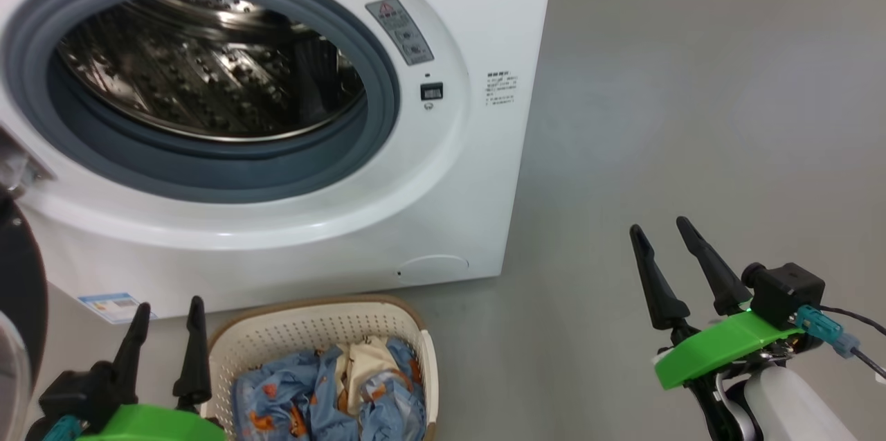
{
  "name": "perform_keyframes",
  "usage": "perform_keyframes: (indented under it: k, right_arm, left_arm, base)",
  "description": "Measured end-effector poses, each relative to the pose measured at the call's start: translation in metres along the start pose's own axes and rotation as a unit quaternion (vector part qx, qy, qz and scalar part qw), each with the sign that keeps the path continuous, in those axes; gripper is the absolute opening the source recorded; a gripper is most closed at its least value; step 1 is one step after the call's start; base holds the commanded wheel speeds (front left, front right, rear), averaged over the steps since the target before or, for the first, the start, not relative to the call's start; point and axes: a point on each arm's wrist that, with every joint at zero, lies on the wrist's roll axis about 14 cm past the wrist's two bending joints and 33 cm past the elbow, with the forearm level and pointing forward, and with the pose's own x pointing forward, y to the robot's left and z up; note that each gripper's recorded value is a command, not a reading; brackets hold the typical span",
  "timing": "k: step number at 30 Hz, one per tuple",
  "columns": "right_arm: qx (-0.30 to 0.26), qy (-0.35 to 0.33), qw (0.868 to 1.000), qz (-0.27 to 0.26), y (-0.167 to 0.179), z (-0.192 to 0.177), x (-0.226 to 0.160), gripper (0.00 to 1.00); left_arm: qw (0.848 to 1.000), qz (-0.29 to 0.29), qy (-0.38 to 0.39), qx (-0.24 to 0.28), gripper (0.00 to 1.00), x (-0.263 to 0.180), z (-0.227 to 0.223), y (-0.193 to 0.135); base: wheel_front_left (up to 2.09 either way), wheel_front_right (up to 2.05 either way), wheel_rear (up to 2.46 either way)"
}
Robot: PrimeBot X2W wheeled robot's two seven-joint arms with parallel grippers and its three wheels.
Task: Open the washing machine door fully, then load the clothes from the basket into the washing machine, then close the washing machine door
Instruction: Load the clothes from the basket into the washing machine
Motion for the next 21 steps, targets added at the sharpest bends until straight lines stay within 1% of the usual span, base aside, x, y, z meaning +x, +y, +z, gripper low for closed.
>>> perform_keyframes:
  k: [10, 21]
  right_arm:
    - [0.003, 0.022, 1.000, -0.010, -0.008, -0.021, 0.019, 1.00]
    - [0.002, 0.048, 0.998, -0.028, -0.022, -0.050, 0.039, 1.00]
  left_arm:
    - [0.997, -0.025, 0.073, -0.012, 1.00, 0.026, -0.046, -0.010]
    - [0.984, -0.047, 0.169, -0.035, 1.00, 0.048, -0.109, -0.017]
  base:
    - [0.00, 0.00, 0.00]
    - [0.00, 0.00, 0.00]
